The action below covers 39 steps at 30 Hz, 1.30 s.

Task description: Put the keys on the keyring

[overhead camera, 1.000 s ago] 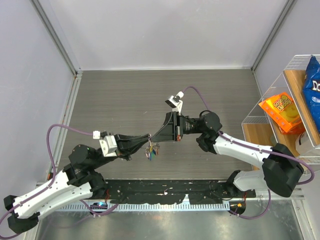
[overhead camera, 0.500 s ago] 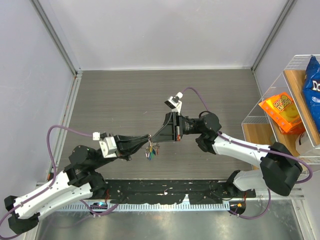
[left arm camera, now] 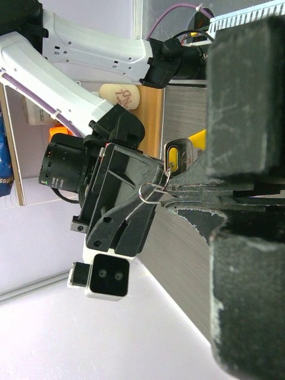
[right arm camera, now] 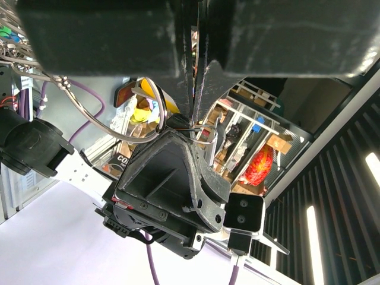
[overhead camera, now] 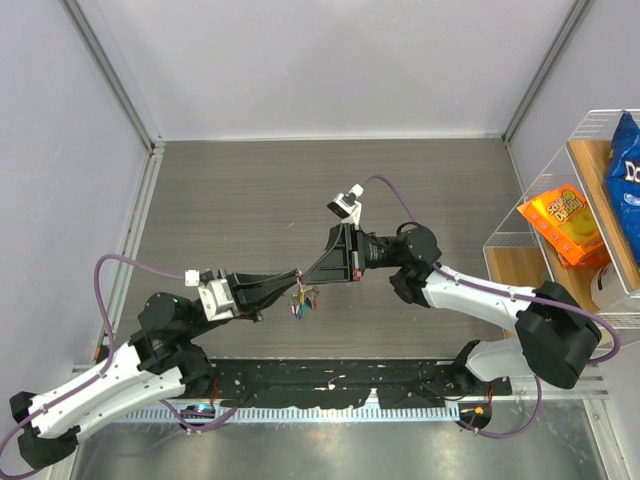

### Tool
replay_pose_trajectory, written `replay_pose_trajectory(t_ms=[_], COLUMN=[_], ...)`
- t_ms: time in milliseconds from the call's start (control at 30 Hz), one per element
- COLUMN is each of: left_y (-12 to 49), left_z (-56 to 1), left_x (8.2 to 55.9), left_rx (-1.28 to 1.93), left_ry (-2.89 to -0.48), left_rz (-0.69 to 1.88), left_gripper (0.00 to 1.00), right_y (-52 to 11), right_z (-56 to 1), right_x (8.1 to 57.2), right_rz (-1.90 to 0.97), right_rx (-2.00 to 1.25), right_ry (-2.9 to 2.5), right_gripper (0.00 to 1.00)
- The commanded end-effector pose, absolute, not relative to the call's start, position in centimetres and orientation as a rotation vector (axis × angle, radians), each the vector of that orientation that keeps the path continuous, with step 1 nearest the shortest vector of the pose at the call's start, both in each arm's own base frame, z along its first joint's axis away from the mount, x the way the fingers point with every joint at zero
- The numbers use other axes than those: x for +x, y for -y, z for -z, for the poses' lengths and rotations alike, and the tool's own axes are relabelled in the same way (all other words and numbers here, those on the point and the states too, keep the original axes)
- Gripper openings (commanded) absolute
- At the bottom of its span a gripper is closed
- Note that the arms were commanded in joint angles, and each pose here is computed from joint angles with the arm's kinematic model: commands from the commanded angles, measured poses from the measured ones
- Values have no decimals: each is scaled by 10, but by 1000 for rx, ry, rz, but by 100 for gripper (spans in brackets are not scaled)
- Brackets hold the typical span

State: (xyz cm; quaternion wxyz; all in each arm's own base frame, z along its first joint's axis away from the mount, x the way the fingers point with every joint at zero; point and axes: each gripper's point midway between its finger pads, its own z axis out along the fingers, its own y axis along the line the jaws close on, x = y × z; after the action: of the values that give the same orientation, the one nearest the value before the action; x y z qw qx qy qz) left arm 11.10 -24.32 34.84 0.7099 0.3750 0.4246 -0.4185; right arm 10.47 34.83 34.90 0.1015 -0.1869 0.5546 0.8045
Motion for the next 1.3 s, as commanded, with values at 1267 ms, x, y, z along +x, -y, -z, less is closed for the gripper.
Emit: replay_pose_trajectory(t_ms=[1267], left_y=[251], left_z=[-356], left_x=[87], left_rx=[919], left_ry=[-804], left_rz=[994], left_gripper=[0], right_y=[-341], right_z=[-400], right_x=[109], right_rz=[-2342], right_rx=[-543], right_ry=[-1481], right_gripper=[6])
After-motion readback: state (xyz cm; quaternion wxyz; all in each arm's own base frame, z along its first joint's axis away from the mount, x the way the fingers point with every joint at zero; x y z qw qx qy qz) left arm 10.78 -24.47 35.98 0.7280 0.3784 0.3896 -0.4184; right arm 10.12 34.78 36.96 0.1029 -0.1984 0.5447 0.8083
